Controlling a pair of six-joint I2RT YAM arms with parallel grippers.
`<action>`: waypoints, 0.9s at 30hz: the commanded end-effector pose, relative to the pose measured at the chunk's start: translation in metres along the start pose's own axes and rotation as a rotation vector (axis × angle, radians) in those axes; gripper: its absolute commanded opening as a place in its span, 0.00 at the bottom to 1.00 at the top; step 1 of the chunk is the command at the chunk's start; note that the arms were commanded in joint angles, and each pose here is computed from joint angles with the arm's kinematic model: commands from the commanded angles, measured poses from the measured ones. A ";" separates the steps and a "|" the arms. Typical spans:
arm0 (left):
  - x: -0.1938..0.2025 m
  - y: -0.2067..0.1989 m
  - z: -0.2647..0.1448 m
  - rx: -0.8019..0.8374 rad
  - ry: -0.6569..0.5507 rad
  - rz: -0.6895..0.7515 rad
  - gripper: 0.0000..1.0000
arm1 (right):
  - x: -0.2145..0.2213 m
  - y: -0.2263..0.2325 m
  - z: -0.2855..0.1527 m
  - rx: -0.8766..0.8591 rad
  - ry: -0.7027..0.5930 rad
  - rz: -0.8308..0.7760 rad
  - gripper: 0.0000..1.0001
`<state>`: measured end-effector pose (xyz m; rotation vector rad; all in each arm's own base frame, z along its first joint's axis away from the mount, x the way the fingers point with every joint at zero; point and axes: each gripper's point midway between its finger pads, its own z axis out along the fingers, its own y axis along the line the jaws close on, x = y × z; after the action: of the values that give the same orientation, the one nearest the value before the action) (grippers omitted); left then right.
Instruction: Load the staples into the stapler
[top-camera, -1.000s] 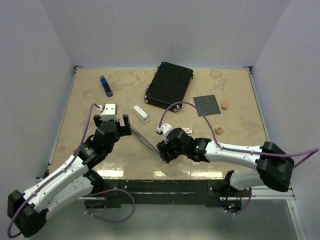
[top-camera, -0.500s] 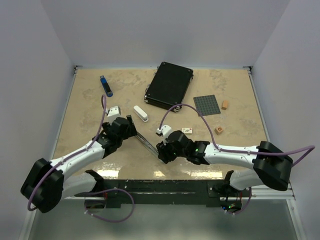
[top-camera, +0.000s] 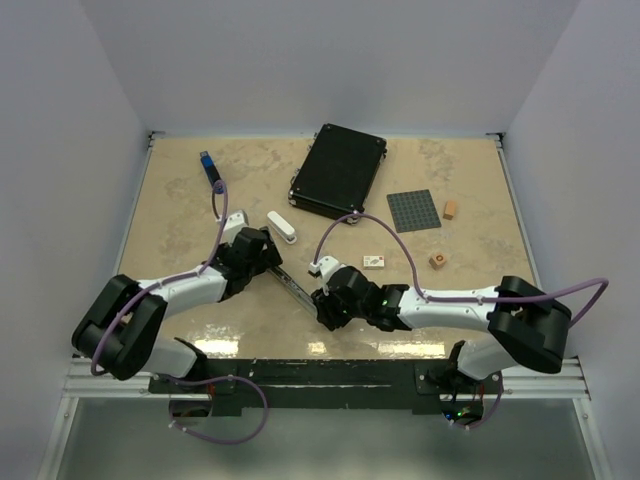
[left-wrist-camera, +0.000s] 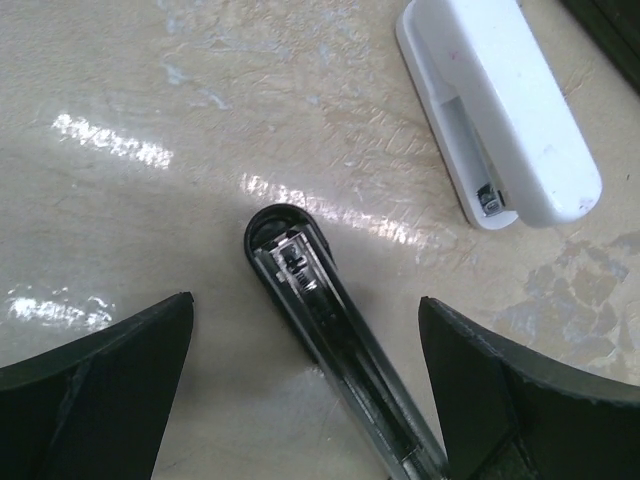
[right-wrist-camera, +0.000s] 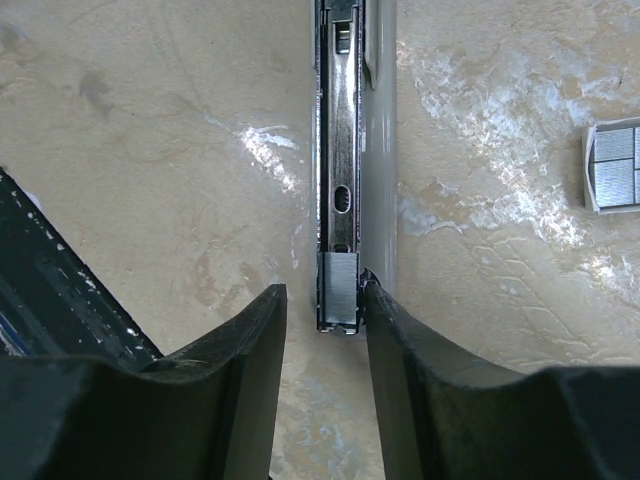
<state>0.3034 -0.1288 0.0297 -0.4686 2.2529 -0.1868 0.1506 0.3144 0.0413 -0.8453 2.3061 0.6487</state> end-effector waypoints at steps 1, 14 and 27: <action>-0.015 -0.021 0.012 0.040 -0.030 -0.053 0.98 | -0.006 0.000 0.004 0.019 -0.030 0.015 0.37; -0.008 -0.016 0.014 0.014 0.001 -0.036 0.47 | -0.013 0.002 0.004 0.025 -0.048 -0.002 0.04; -0.031 -0.045 -0.047 0.130 -0.108 0.000 0.20 | -0.028 0.006 0.007 0.021 -0.107 -0.007 0.00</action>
<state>0.3119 -0.1387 0.0612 -0.5083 2.1721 -0.2322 0.1504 0.3182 0.0370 -0.8419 2.2940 0.6217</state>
